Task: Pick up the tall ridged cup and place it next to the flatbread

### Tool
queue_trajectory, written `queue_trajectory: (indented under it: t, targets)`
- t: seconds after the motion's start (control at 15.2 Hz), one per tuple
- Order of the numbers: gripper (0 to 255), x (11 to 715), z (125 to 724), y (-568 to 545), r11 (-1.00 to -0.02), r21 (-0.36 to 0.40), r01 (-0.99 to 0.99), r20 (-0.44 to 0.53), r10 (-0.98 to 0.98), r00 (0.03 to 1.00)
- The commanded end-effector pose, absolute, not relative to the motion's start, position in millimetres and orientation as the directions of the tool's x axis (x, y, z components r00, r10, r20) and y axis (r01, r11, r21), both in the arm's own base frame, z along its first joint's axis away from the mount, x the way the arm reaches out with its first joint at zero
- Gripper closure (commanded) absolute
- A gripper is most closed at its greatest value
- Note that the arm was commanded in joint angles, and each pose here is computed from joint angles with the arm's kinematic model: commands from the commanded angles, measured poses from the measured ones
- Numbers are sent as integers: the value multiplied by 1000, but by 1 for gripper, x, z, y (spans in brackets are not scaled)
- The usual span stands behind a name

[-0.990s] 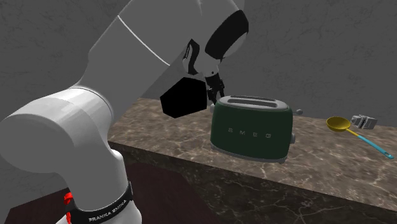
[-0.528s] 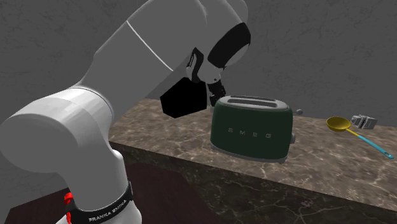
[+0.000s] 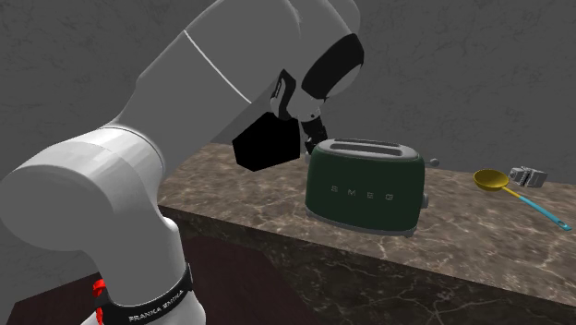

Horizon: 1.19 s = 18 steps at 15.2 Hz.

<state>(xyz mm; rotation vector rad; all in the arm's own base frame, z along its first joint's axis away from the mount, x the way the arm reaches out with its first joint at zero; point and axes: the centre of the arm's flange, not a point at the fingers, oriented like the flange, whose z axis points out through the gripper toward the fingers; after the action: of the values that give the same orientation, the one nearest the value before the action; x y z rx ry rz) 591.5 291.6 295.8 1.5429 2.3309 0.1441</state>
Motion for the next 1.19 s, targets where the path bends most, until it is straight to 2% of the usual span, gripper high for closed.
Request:
queue_trajectory:
  t: [0.0,0.53,1.12]
  targets:
    - [255,591,295,291,405,267,875,-225,909,-352]
    - [255,592,295,291,405,267,875,-225,909,-352]
    - [255,592,343,291,405,267,875,-225,909,-352]
